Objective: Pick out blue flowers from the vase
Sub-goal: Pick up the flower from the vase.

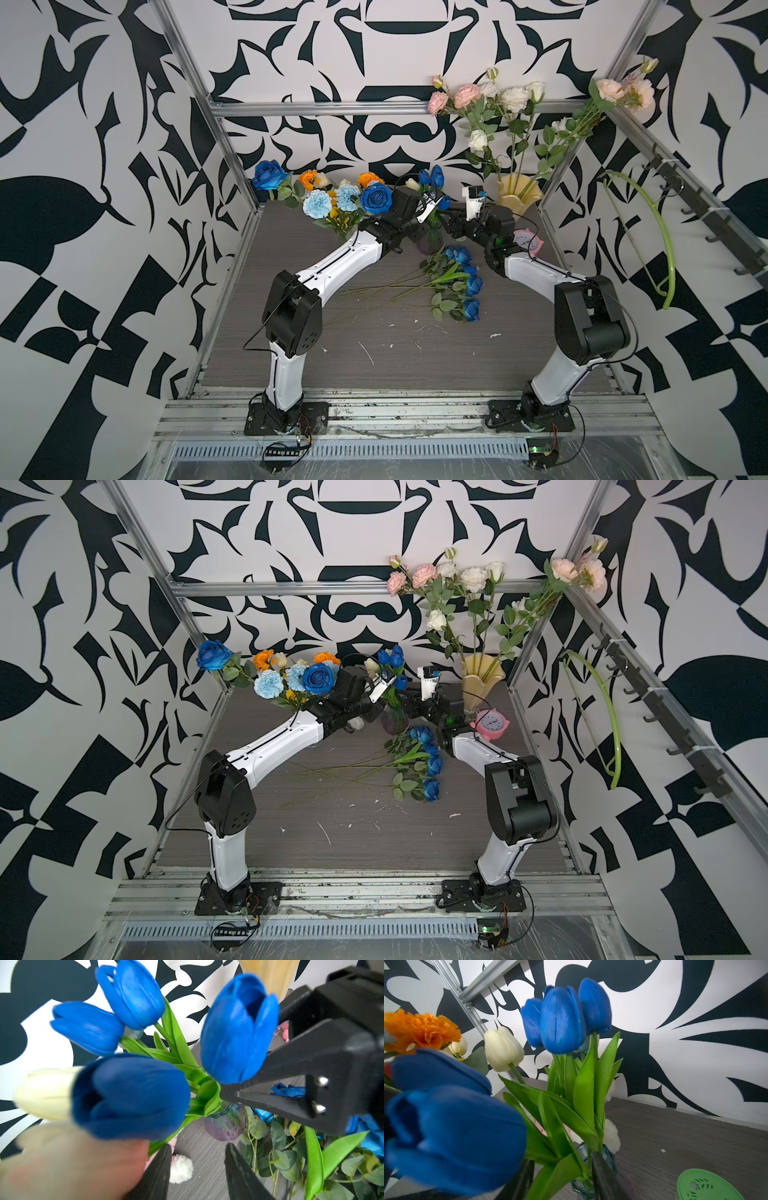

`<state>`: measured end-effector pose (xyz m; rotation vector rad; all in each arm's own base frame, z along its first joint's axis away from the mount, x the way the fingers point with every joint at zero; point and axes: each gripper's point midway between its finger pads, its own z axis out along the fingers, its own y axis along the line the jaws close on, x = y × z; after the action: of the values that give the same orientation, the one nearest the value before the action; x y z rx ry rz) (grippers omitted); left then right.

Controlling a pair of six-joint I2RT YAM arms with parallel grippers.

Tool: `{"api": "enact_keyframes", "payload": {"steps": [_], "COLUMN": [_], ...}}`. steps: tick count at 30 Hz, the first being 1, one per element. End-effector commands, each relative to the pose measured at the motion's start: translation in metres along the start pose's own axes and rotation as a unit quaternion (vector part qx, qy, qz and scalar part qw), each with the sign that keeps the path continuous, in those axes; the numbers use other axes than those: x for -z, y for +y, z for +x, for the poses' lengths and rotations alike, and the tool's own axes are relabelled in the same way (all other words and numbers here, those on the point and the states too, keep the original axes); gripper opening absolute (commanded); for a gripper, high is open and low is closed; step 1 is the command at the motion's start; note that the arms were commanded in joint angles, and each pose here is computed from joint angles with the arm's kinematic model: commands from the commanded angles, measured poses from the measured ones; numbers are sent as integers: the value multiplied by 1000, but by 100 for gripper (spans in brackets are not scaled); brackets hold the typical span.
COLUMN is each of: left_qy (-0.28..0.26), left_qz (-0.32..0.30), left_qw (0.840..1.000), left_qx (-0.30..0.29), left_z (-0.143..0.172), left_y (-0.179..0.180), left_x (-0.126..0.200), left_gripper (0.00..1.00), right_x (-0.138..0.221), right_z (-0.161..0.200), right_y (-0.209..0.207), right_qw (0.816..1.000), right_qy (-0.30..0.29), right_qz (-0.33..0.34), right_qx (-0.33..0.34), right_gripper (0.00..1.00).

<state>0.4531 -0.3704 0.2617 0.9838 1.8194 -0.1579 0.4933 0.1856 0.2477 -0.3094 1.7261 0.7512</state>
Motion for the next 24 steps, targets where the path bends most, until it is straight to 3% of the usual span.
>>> {"api": "enact_keyframes", "payload": {"steps": [1,7,15,24], "left_qy": [-1,-2,7,10], "left_qz": [-3,-5,-9,-14], "left_qw": [1000,1000,1000,1000], "left_qx": [7,5,5,17], "left_z": [-4,-6,-1,4], "left_y": [5,8,14,21], "left_x": [0,0,2,4], "left_gripper": [46,46,47,47], "right_x": [-2,-10,-1,36], "right_z": [-37,-32,-43,-80], "right_y": [15,12,12,22], "right_qw": [999,999,999,995], "right_qy": [-43,-37,-48,-82], "right_qz": [-29,-37,-21,18], "right_qx": [19,10,14,53], "right_gripper": [37,26,0,0]}}
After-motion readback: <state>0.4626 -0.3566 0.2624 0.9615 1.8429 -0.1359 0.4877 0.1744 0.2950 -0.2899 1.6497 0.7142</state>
